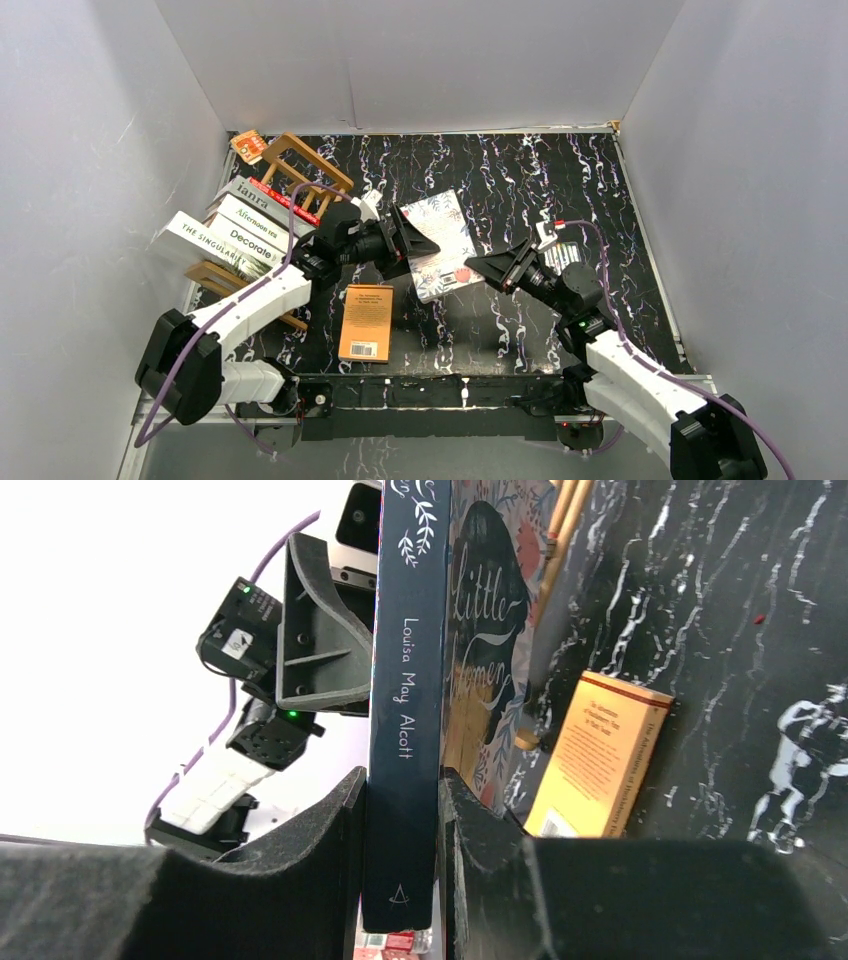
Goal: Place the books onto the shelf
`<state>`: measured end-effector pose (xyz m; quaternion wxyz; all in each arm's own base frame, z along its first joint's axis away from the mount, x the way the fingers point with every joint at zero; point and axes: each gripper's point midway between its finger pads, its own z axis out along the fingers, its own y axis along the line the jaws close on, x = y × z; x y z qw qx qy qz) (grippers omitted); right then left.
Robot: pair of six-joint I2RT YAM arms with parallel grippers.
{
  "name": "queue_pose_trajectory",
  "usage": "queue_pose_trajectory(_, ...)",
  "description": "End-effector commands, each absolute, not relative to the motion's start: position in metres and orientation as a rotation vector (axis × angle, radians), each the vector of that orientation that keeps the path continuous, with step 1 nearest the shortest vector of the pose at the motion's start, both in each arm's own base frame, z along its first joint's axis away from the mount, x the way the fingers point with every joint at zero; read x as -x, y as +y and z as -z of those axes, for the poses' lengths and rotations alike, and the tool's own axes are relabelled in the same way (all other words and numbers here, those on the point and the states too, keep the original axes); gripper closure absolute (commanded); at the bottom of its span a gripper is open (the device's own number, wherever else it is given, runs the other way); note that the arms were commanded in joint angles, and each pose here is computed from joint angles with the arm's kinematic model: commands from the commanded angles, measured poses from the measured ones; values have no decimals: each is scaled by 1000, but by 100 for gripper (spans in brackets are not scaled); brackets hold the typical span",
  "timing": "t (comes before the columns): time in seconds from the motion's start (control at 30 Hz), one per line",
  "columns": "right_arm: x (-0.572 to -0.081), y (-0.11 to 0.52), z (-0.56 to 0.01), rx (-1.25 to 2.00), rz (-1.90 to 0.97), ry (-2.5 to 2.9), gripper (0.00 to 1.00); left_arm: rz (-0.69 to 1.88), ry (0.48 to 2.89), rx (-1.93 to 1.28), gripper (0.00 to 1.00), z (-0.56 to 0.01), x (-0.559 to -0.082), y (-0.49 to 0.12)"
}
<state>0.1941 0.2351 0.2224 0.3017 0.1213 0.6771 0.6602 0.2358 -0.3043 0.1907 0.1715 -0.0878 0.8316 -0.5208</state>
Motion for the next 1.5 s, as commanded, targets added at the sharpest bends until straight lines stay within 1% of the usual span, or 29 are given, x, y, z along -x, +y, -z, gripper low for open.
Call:
queue_pose_trajectory(0.0, -185, 234, -323, -132, -1889, 1459, 100, 1643, 2213, 226, 12, -236, -231, -310)
queue_pose_trajectory(0.2, -180, 237, -366, -23, -1917, 1373, 100, 1814, 2024, 156, 12, -297, -226, -315)
queue_pose_trajectory(0.3, -180, 240, -377, 9, -1922, 1360, 100, 1876, 1940, 107, 15, -324, -222, -315)
queue_pose_trajectory(0.33, -180, 240, -380, 15, -1925, 1356, 100, 1885, 1918, 89, 17, -332, -221, -315)
queue_pose_trajectory(0.5, -180, 240, -387, 31, -1912, 1340, 100, 1861, 1800, -10, 40, -365, -215, -306)
queue_pose_trajectory(0.63, -183, 239, -389, 26, -1874, 1340, 100, 1834, 1717, -49, 49, -384, -209, -295)
queue_pose_trajectory(0.7, -184, 237, -390, 15, -1866, 1330, 100, 1833, 1713, -70, 50, -388, -207, -294)
queue_pose_trajectory(0.73, -185, 237, -392, 12, -1863, 1322, 100, 1830, 1717, -73, 50, -389, -207, -294)
queue_pose_trajectory(0.8, -186, 236, -397, 9, -1862, 1307, 100, 1797, 1746, -78, 28, -386, -210, -294)
queue_pose_trajectory(0.83, -185, 236, -401, 20, -1865, 1289, 100, 1764, 1766, -69, 20, -383, -213, -294)
queue_pose_trajectory(0.87, -183, 235, -406, 36, -1870, 1271, 100, 1723, 1793, -59, 15, -378, -216, -293)
queue_pose_trajectory(0.9, -182, 236, -411, 54, -1873, 1254, 100, 1681, 1815, -43, 13, -374, -220, -291)
queue_pose_trajectory(1.0, -177, 236, -424, 103, -1873, 1218, 100, 1592, 1887, -6, 11, -357, -229, -288)
queue_pose_trajectory(1.17, -174, 236, -436, 135, -1889, 1181, 100, 1600, 1923, 0, 11, -344, -229, -291)
queue_pose_trajectory(1.33, -174, 235, -440, 125, -1909, 1157, 100, 1530, 1879, -6, 11, -342, -231, -281)
queue_pose_trajectory(1.47, -173, 236, -441, 127, -1926, 1153, 100, 1581, 1824, -15, 10, -352, -227, -281)
